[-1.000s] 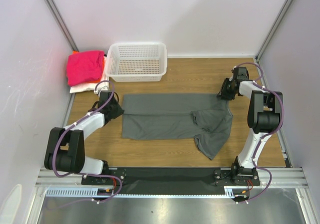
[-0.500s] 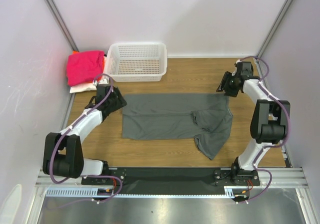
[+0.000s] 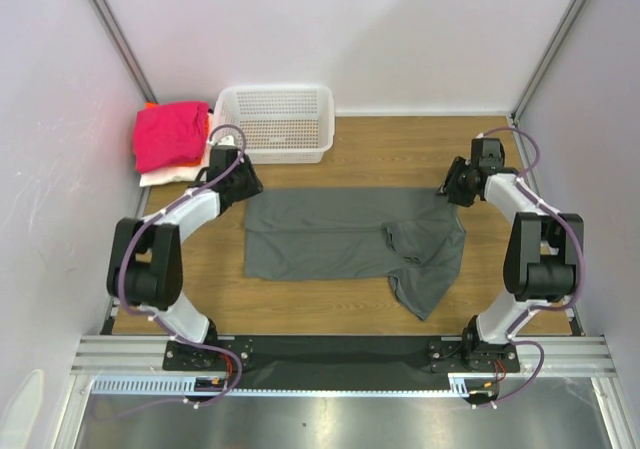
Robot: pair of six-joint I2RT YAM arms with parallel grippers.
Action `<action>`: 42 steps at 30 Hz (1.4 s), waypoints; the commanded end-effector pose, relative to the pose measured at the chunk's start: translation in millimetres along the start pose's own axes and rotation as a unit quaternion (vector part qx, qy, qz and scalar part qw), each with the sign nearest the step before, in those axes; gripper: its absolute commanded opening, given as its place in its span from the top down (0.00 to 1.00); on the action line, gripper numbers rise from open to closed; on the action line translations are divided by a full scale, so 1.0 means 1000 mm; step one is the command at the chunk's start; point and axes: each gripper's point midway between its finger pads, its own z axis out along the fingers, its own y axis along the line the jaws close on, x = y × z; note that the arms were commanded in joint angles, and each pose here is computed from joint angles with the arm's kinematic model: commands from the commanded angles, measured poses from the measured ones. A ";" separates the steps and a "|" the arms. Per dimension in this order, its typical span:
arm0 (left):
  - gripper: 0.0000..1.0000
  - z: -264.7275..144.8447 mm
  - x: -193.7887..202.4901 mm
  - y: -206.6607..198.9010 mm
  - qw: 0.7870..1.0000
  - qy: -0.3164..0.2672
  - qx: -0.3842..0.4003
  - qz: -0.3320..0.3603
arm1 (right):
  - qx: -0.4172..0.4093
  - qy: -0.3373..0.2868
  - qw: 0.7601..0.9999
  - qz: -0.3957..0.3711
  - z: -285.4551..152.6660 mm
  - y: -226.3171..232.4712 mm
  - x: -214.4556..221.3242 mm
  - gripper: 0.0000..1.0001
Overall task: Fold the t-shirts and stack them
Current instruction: Fold the tshirt
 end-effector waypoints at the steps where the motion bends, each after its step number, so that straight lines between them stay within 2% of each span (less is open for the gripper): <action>1: 0.58 0.018 -0.009 -0.021 0.999 -0.005 0.035 -0.014 | 0.005 -0.029 0.999 0.012 0.026 0.002 -0.023 0.56; 7: 0.66 0.045 0.004 -0.016 0.999 0.007 0.026 -0.039 | 0.015 -0.016 1.000 0.006 0.055 -0.003 -0.028 0.59; 15: 0.71 0.076 0.026 -0.012 0.996 0.045 0.012 -0.071 | 0.033 0.000 0.999 0.014 0.075 -0.016 -0.018 0.60; 24: 0.71 0.094 0.017 -0.014 0.996 0.056 -0.005 -0.072 | 0.039 0.001 0.999 0.020 0.093 -0.020 -0.035 0.59; 31: 0.69 0.091 0.013 -0.019 0.996 0.058 0.004 -0.070 | 0.030 0.001 0.999 0.015 0.097 -0.018 -0.051 0.59; 35: 0.60 0.066 -0.016 -0.036 0.998 0.023 0.038 -0.044 | -0.026 -0.029 0.999 0.002 0.060 0.015 -0.080 0.49; 38: 0.37 0.033 -0.039 -0.051 0.998 -0.008 0.065 -0.023 | -0.058 -0.060 0.997 -0.005 0.019 0.037 -0.099 0.41; 42: 0.27 -0.012 -0.050 -0.058 0.997 -0.032 0.064 -0.005 | -0.080 -0.084 0.993 -0.005 -0.032 0.053 -0.101 0.34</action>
